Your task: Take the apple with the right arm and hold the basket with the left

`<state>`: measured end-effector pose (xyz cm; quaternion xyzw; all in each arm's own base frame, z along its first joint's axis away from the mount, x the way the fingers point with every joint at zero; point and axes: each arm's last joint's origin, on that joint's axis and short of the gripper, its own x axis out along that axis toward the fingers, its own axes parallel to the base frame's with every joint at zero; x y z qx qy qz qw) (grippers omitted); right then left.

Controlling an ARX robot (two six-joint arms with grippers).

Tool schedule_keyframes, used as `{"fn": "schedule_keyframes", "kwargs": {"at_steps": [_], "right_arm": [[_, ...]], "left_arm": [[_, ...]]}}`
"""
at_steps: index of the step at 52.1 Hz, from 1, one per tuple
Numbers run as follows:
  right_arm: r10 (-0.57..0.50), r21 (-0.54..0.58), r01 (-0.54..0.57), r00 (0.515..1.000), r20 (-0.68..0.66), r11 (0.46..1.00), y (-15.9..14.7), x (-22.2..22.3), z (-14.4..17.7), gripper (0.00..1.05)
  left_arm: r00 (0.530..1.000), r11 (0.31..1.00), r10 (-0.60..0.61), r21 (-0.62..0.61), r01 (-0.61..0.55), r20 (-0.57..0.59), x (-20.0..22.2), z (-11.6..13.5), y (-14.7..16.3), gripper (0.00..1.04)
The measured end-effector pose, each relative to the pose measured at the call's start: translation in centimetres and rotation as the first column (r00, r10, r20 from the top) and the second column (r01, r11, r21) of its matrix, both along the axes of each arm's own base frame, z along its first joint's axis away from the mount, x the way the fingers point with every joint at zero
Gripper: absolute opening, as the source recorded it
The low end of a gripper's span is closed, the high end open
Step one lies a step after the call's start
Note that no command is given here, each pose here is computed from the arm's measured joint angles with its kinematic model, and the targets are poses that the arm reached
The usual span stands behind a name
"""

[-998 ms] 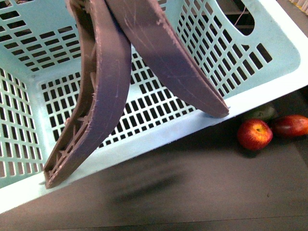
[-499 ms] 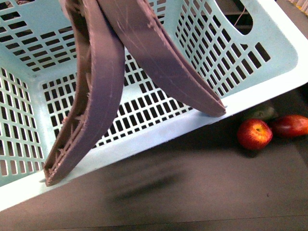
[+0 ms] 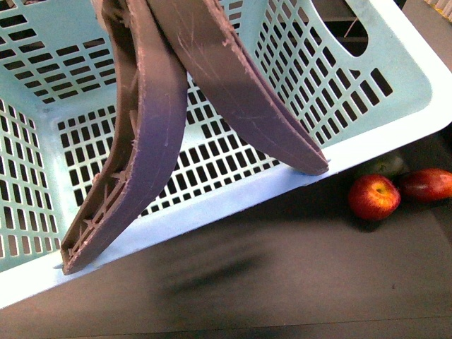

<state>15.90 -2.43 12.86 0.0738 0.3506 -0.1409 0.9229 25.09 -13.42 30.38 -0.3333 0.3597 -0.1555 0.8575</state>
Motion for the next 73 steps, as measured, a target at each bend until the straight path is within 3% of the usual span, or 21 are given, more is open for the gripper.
{"fn": "schedule_keyframes", "kwargs": {"at_steps": [17,33,47,73], "right_arm": [[0.060,-0.006,-0.062,0.987,-0.151,0.998,-1.0,7.6,-5.4,0.96],[0.092,-0.013,-0.100,0.954,-0.284,0.995,0.8,14.4,-11.1,0.96],[0.150,-0.010,-0.160,0.941,-0.302,0.987,2.4,17.7,-13.2,0.96],[0.197,0.026,-0.199,0.925,-0.325,0.980,2.7,21.0,-15.7,0.96]], "left_arm": [[1.000,1.000,0.000,0.001,0.000,0.000,0.0,0.0,0.0,0.19],[1.000,1.000,0.000,0.000,0.000,0.000,0.0,0.0,0.0,0.19],[1.000,1.000,0.000,0.000,0.000,0.000,0.0,0.0,0.0,0.19],[1.000,1.000,0.000,0.000,0.000,0.000,0.0,0.0,0.0,0.18]]}}
